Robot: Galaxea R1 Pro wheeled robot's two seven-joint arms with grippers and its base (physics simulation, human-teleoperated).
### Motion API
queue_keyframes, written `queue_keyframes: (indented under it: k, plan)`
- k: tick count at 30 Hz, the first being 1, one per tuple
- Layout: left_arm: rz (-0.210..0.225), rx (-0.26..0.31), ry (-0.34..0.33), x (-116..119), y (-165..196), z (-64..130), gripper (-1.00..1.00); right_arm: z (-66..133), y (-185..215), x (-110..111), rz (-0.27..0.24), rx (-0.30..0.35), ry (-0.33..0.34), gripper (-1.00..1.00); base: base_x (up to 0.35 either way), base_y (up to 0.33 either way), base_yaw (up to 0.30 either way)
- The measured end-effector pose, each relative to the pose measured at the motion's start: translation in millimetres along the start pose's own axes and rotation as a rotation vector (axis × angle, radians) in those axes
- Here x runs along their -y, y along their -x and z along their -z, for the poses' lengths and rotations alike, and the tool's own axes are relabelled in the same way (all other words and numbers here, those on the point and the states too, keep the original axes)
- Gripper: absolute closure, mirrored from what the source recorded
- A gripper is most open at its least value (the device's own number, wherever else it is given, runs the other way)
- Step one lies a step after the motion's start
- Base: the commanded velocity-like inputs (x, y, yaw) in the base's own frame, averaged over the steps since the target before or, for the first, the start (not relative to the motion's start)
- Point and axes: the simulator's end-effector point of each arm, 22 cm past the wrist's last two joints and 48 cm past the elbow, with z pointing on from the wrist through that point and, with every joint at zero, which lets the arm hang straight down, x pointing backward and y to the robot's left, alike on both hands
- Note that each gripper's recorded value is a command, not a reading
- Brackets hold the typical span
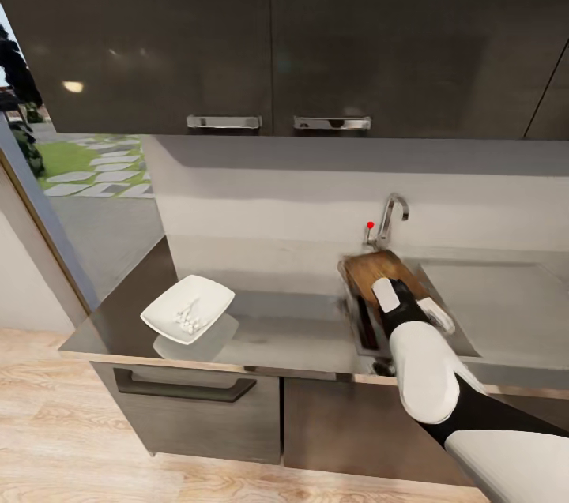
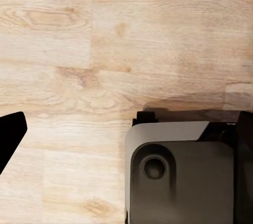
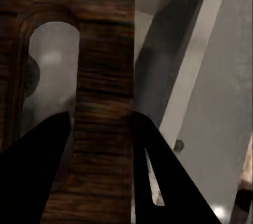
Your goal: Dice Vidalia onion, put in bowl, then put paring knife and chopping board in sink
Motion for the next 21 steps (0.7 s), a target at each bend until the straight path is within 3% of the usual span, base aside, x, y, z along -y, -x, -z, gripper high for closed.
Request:
queue_keyframes:
  k: [3, 5, 7, 11, 21]
  plan:
    - [0.001, 0.0, -0.006, 4, 0, 0.3, -1.0, 9.1, 43, 27, -0.117, 0.049, -0.104, 1.0, 0.0, 0.0, 0.0]
    - [0.001, 0.001, -0.012, 9, 0, 0.5, -1.0, 18.5, 55, 48, -0.22, 0.018, -0.185, 1.0, 0.0, 0.0, 0.0]
    - [0.002, 0.0, -0.015, 12, 0, 0.6, -1.0, 27.1, 55, 57, -0.265, -0.03, -0.223, 1.0, 0.003, -0.008, 0.0]
    - [0.002, 0.0, -0.018, 14, 0, 0.8, -1.0, 40.2, 63, 55, -0.247, -0.017, -0.233, 1.0, 0.129, -0.133, 0.0]
    - [0.001, -0.014, -0.018, 14, -6, -0.6, -1.0, 35.7, 56, 55, -0.225, -0.018, -0.252, 1.0, 0.105, -0.076, 0.0]
